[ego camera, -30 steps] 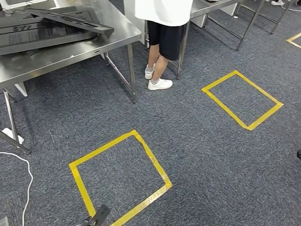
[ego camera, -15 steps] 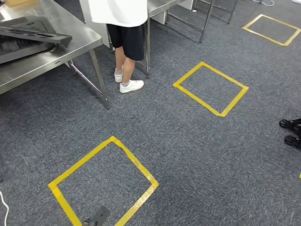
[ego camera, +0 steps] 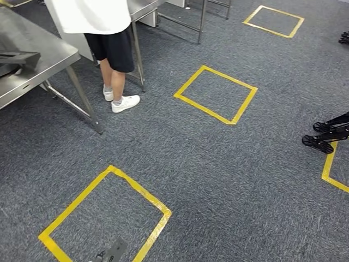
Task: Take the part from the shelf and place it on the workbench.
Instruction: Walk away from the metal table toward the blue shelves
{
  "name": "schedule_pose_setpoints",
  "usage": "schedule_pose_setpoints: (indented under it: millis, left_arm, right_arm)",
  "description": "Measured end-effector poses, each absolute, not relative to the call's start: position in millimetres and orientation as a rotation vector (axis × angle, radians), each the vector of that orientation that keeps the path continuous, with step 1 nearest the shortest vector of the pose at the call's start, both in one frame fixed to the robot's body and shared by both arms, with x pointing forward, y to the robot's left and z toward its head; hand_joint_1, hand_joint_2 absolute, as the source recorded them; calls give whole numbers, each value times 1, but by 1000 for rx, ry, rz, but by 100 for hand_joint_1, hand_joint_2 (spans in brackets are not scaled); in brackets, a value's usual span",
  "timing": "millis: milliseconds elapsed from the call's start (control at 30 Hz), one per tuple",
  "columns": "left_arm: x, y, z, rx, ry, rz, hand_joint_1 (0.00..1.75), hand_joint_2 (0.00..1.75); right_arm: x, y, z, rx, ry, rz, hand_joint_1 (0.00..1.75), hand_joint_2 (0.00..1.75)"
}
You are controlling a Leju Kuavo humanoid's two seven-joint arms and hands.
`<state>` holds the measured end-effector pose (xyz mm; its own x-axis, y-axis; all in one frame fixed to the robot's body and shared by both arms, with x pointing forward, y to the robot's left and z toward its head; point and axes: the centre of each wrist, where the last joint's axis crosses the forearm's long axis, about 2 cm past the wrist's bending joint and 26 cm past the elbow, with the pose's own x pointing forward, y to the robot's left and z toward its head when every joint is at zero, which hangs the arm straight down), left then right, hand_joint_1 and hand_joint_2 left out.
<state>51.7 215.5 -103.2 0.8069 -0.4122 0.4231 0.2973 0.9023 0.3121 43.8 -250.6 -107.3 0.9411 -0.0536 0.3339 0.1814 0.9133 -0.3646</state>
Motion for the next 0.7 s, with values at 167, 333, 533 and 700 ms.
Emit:
schedule_pose_setpoints:
  millis: [167, 333, 533, 700]
  left_arm:
    - [52, 216, -103, 238, -507, -382, 0, 0]
    - [47, 217, -104, 237, -486, -382, 0, 0]
    - [48, 217, -104, 238, -481, -383, 0, 0]
    - [48, 218, -104, 238, -502, -378, 0, 0]
  right_arm:
    - [44, -249, -107, -396, -324, -118, 0, 0]
    - [43, -247, -107, -388, -324, -115, 0, 0]
    - [39, -246, -108, -385, -312, -112, 0, 0]
    - [37, -245, -108, -382, -288, -106, 0, 0]
